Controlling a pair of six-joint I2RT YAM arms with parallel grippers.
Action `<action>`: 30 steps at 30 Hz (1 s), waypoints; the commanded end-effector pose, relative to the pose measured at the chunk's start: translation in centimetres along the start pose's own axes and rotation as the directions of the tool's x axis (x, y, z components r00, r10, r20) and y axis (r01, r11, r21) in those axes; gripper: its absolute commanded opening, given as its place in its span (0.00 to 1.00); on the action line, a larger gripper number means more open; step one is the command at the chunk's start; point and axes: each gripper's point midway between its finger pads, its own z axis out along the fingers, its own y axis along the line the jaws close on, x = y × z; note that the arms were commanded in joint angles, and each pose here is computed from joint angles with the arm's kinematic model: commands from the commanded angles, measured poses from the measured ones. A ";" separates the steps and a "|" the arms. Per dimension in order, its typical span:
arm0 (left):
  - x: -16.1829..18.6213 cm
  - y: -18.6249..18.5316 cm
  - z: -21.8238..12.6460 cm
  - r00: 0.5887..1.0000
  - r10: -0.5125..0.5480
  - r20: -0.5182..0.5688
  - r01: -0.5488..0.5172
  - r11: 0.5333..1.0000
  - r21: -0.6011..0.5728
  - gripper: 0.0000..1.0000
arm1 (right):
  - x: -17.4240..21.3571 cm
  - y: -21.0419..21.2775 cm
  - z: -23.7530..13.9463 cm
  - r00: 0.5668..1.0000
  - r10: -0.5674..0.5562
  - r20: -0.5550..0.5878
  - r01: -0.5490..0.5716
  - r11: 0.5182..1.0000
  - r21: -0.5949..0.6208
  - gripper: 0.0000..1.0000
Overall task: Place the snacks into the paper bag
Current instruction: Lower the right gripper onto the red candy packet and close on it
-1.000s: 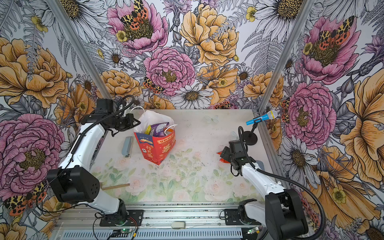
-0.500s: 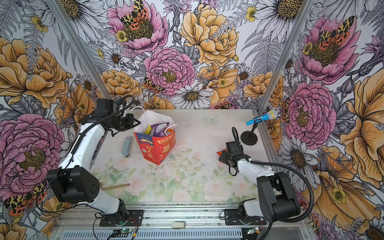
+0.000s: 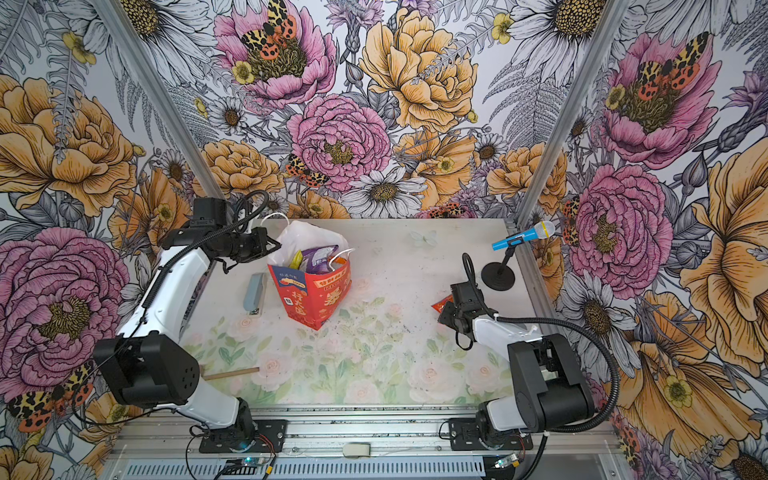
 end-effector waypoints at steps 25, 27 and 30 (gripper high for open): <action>0.3 0.2 0.0 1.000 -0.008 0.000 0.008 1.000 -0.014 0.00 | -2.7 3.3 -1.0 0.965 -0.246 -0.095 0.244 0.969 -0.032 0.66; 0.3 0.2 0.1 1.000 -0.008 -0.002 0.008 1.000 -0.013 0.00 | -2.3 3.4 -0.9 0.962 -0.256 -0.100 0.254 0.967 -0.027 0.66; 0.3 0.2 0.1 1.000 -0.008 -0.003 0.008 1.000 -0.012 0.00 | -1.6 3.5 -0.8 0.957 -0.271 -0.107 0.271 0.962 -0.011 0.65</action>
